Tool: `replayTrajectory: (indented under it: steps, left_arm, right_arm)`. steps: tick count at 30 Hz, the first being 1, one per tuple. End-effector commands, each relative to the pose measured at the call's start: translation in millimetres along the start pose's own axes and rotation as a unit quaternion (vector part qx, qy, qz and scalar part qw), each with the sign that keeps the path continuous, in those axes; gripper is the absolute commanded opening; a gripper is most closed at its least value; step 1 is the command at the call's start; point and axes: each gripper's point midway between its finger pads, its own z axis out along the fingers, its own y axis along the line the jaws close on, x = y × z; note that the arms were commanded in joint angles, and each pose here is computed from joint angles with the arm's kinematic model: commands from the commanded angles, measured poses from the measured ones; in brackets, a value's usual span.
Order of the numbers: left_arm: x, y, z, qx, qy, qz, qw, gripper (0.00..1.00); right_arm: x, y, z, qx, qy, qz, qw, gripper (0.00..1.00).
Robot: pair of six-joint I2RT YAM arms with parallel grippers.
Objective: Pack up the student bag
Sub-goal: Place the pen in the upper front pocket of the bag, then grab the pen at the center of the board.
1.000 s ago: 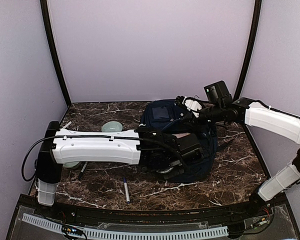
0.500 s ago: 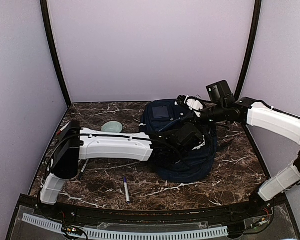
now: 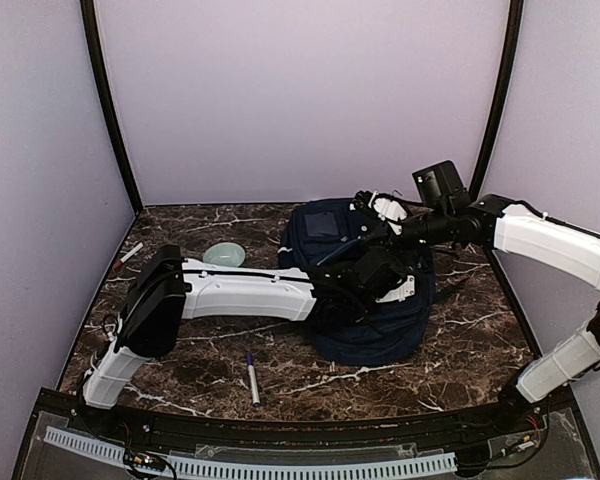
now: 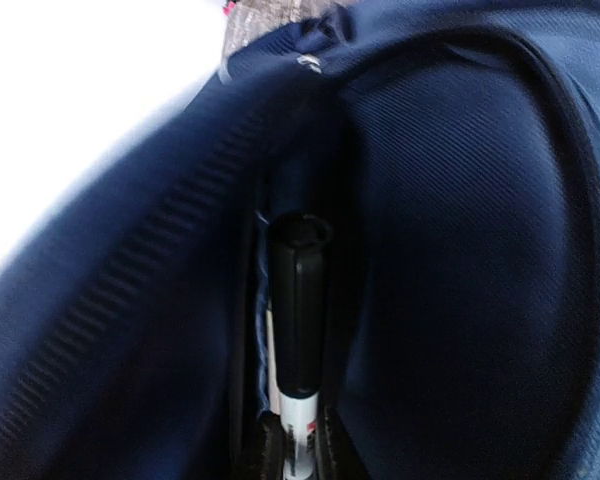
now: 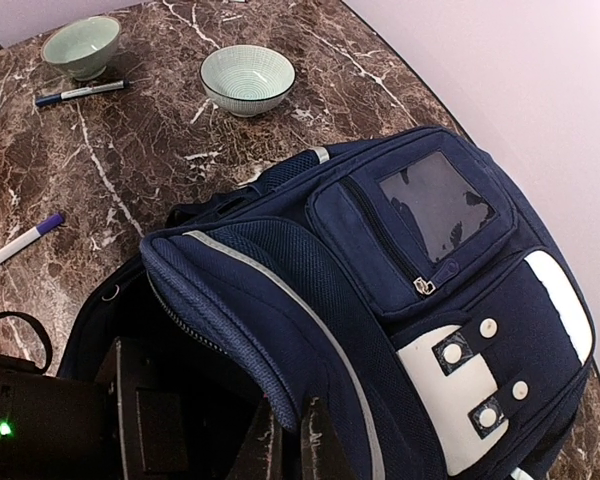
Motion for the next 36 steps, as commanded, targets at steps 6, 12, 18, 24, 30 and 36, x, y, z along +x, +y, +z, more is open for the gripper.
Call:
replayTrajectory:
  steps: [6, 12, 18, 24, 30, 36]
  left_arm:
    - [0, 11, 7, -0.004, 0.007, -0.033, 0.999, 0.3]
    - [-5, 30, -13, -0.021, 0.004, -0.069, 0.997, 0.32]
    - [-25, 44, -64, -0.036, -0.033, -0.104, 0.993, 0.32]
    - [-37, 30, -130, -0.018, -0.069, -0.167, 0.983, 0.33]
    - [-1, -3, -163, 0.06, -0.017, -0.251, 0.966, 0.33]
    - [96, -31, -178, 0.05, 0.129, -0.294, 0.946, 0.3]
  right_arm:
    - [-36, -8, -20, 0.013, -0.073, -0.009, 0.997, 0.0]
    - [-35, -9, -20, 0.015, -0.073, -0.009, 0.997, 0.0]
    - [-33, -12, -20, 0.017, -0.071, -0.006, 0.997, 0.0]
    - [-31, -15, -20, 0.021, -0.071, -0.004, 0.997, 0.0]
    - [-29, -15, -17, 0.016, -0.069, -0.002, 0.998, 0.0]
    - [-28, -13, -14, 0.007, -0.068, 0.002, 0.998, 0.0]
